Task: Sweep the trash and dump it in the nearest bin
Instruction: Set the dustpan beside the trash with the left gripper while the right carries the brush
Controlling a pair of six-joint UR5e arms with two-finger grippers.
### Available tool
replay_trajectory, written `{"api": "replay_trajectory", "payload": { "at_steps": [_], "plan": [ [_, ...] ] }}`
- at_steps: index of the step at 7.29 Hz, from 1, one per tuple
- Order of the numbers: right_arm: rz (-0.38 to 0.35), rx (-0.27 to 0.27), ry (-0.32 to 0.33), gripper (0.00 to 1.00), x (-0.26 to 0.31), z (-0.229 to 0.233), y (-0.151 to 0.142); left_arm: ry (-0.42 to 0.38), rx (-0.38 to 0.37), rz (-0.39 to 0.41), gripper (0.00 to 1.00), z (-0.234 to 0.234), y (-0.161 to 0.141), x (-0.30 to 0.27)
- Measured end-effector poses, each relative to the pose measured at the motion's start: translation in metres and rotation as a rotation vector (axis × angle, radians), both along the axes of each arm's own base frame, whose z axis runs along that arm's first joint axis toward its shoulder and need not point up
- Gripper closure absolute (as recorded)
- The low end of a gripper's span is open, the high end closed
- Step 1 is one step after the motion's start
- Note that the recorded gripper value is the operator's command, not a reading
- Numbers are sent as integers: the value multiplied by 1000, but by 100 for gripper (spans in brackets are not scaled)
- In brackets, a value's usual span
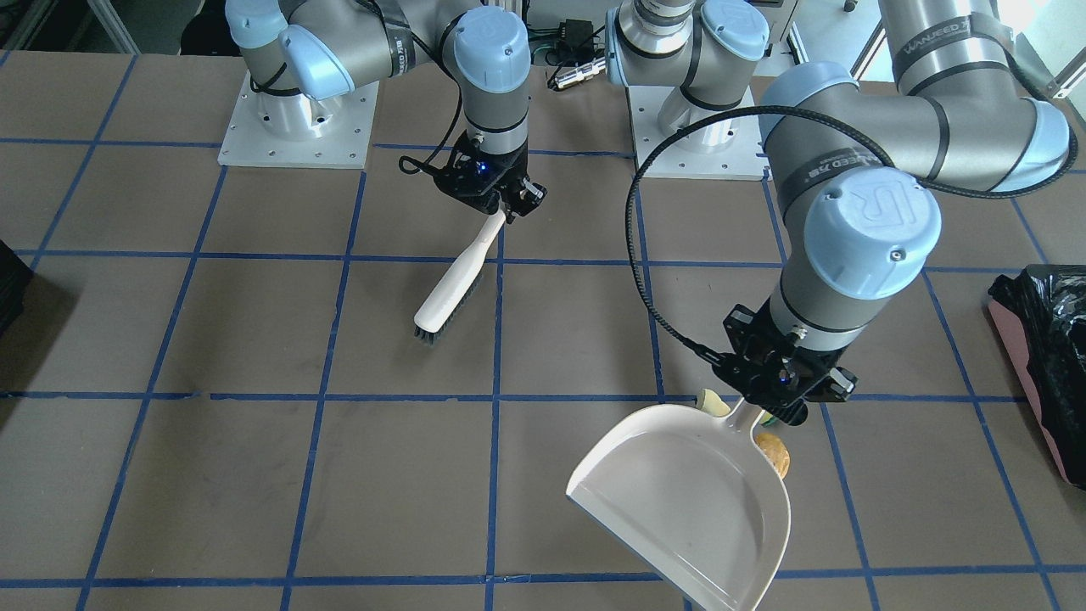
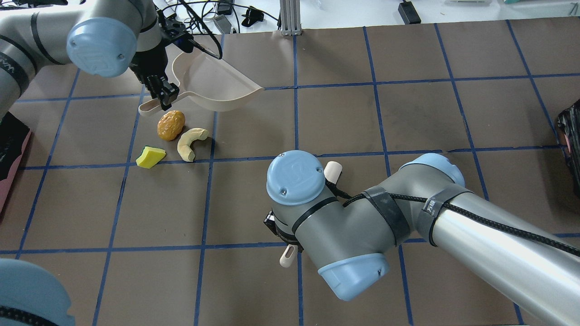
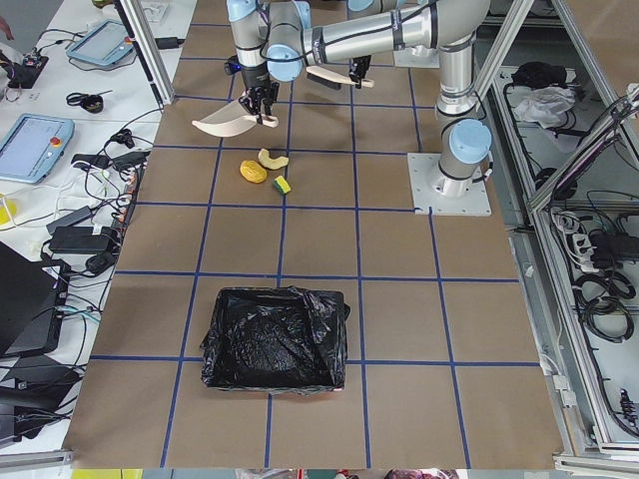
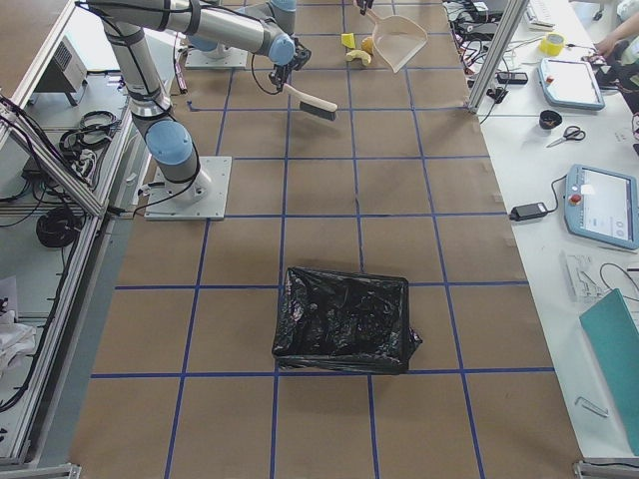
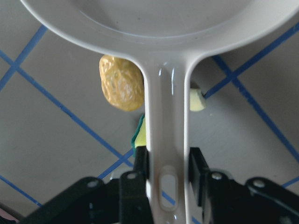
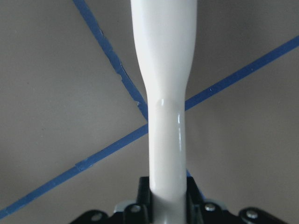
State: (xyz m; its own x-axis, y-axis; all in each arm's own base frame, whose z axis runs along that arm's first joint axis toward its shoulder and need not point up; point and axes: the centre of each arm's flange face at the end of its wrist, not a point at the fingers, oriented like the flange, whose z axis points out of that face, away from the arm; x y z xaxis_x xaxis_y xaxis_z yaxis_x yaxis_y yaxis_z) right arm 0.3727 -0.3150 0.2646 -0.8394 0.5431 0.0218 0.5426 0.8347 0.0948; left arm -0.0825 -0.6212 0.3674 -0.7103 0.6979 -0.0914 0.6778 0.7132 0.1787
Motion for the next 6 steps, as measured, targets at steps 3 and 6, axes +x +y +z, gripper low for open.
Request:
{"api": "replay_trajectory", "payload": {
  "at_steps": [3,6],
  "plan": [
    [-153,21,-37,100,33,7,-24,14,31,-158,100,7,-1,119],
    [-194,19,-59,100,101,8,-46,19,41,-241,100,15,20,250]
  ]
}}
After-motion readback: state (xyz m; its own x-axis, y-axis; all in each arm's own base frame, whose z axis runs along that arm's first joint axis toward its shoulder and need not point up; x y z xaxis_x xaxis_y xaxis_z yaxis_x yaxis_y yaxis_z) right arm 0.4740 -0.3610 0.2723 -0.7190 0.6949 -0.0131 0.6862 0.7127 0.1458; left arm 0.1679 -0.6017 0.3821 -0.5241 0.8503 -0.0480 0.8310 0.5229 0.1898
